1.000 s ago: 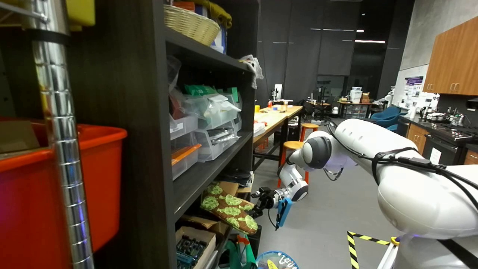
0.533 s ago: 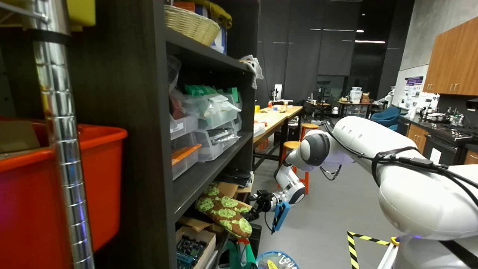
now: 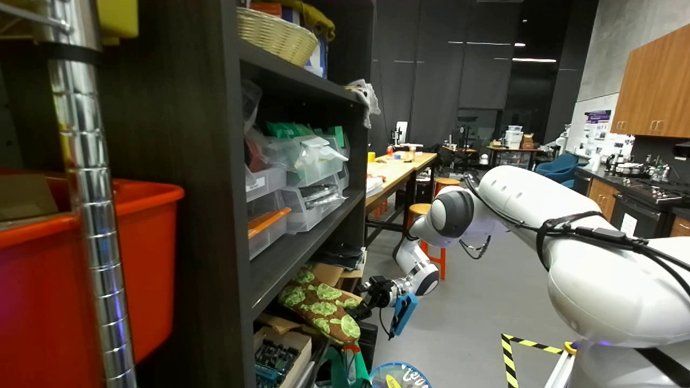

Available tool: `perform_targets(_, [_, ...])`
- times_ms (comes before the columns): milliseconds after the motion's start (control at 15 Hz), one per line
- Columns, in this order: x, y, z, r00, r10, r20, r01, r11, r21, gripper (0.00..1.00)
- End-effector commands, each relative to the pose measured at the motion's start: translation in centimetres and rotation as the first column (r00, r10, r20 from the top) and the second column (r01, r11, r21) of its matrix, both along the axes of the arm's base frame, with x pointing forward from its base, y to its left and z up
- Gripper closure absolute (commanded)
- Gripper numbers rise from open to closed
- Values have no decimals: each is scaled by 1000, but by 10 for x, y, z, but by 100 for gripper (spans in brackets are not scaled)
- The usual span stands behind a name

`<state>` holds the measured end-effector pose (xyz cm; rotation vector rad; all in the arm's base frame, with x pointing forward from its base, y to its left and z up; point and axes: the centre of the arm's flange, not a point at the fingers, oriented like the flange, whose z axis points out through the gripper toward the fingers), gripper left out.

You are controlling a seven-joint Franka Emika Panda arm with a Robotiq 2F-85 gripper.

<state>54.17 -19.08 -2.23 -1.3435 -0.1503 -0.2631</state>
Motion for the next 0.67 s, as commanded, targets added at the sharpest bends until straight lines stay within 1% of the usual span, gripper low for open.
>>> perform_targets(0, [-2,10,14,1000,-3,-5,3,1000,-10,5])
perform_targets(67, [-2,11,11,1000,-11,-13,11,1000,-24,1])
perform_targets(200, [-3,15,0,999,-27,-29,25,998,-59,0])
perform_targets(333, [-5,21,-15,998,-44,-39,39,993,-114,0])
perform_targets(467, [-5,28,-28,998,-58,-33,51,984,-170,0])
perform_targets(600, [-6,34,-35,997,-65,-31,57,977,-203,0])
